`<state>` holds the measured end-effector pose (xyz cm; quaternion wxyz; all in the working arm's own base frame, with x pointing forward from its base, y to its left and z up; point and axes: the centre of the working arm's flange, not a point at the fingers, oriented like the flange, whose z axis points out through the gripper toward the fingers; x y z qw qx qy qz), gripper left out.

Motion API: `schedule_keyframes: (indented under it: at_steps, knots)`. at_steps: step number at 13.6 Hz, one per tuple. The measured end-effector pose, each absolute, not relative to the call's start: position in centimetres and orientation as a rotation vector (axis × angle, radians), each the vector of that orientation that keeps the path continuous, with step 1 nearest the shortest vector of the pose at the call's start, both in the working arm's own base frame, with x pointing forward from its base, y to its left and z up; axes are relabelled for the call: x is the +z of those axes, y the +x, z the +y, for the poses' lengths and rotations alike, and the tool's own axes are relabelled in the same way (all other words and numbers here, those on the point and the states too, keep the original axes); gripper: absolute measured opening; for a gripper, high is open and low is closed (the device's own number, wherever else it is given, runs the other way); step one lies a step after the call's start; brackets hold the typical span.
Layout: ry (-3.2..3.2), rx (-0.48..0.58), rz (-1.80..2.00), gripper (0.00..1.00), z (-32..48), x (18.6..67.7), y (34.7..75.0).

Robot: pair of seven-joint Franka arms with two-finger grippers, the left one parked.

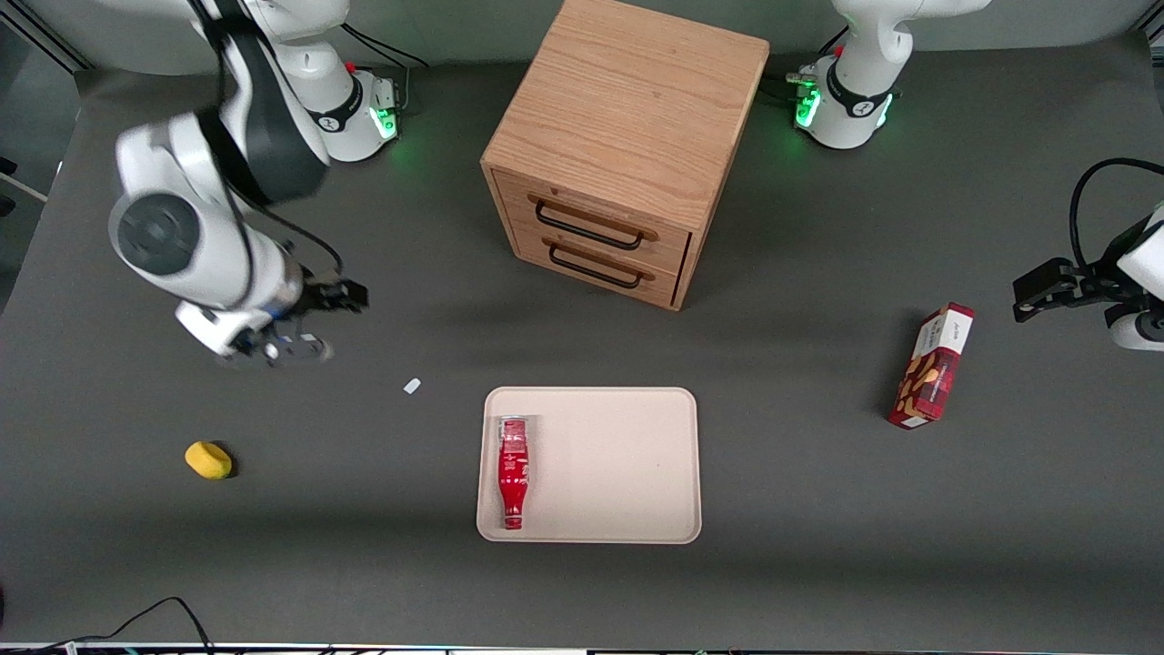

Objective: Place coke bottle on tray

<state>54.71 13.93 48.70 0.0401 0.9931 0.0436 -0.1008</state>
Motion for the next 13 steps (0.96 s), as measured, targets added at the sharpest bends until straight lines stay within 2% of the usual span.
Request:
schedule_keyframes:
  at_steps: [4, 6, 13]
  knots:
    - [3.115, -0.223, 0.136, 1.00, 7.4, 59.0, 49.5]
    - [3.140, -0.176, 0.146, 1.00, 5.7, 61.6, 47.6]
    - [3.150, -0.190, 0.121, 1.00, 4.5, 61.2, 47.1]
